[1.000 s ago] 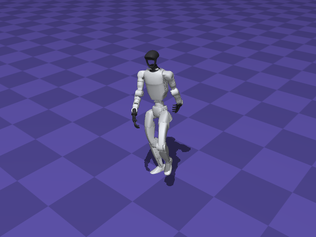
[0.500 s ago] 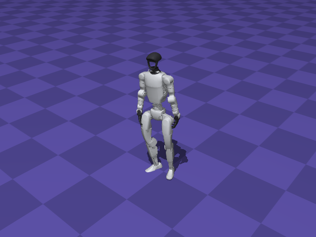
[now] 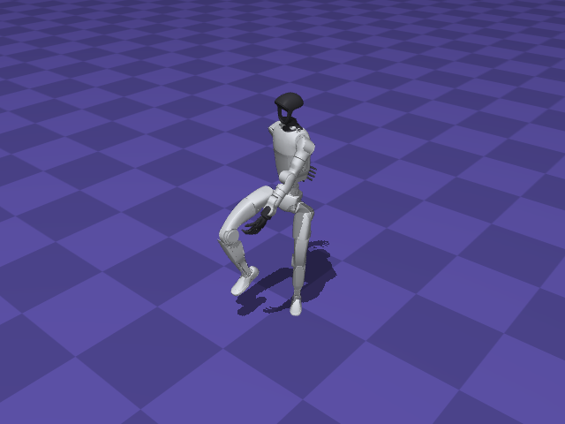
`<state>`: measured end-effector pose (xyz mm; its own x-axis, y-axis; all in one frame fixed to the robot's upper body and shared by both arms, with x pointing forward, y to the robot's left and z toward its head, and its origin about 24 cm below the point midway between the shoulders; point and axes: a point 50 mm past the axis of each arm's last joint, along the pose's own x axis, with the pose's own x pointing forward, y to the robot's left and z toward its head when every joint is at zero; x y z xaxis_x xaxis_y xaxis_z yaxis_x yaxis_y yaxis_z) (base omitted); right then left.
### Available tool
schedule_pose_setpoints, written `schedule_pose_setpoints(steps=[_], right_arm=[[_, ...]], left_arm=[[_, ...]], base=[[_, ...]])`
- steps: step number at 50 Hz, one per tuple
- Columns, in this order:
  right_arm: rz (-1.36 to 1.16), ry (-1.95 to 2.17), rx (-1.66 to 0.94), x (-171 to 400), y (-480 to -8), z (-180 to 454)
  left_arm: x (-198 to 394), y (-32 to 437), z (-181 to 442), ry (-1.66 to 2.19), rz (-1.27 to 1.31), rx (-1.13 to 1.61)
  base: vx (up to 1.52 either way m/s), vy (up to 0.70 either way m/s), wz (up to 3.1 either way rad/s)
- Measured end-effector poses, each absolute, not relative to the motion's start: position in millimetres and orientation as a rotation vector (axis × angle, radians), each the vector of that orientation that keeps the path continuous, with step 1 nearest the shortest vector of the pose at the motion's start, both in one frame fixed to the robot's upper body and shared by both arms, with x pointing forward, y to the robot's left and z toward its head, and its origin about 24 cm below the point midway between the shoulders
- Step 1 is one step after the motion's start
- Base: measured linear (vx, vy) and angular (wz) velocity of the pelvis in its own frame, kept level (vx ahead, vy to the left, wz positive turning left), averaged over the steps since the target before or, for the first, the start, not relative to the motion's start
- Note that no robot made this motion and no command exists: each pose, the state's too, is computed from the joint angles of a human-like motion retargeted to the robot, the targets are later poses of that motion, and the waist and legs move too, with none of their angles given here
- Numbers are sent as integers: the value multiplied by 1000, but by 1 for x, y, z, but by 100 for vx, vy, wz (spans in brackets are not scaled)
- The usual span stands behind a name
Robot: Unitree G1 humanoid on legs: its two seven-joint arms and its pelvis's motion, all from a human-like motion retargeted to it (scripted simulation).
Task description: In place motions
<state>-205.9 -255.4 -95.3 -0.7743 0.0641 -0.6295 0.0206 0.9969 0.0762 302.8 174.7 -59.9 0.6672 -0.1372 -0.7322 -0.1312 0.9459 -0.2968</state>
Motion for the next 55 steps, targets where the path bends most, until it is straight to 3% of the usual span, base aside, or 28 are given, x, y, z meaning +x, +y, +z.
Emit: schedule_pose_setpoints(steps=[7,18,27,42,45,49,55], right_arm=[[231,2175,62,-151,-247,-130],[223,1858,-164,-59,-258,-159],[265,1819,-188,-43,-251,-163],[155,1843,-158,-28,-228,-168],[183,1756,-133,8,-215,-172],[248,1487,-91,101,-188,-167],[302,1043,-32,245,-154,-108]], left_arm=[[270,179,-87,954,-49,-289],[122,149,-163,1438,-97,-315],[40,130,-176,1625,-79,-549],[-98,136,-162,2024,78,-564],[-139,131,-148,2164,91,-533],[-173,139,-132,2293,34,-484],[-214,137,-106,2457,-68,-531]], base=[[2,-1,-38],[9,-4,-53],[8,-17,-35],[0,-19,16],[-7,-17,-14],[-25,-27,-28],[-17,-16,-95]])
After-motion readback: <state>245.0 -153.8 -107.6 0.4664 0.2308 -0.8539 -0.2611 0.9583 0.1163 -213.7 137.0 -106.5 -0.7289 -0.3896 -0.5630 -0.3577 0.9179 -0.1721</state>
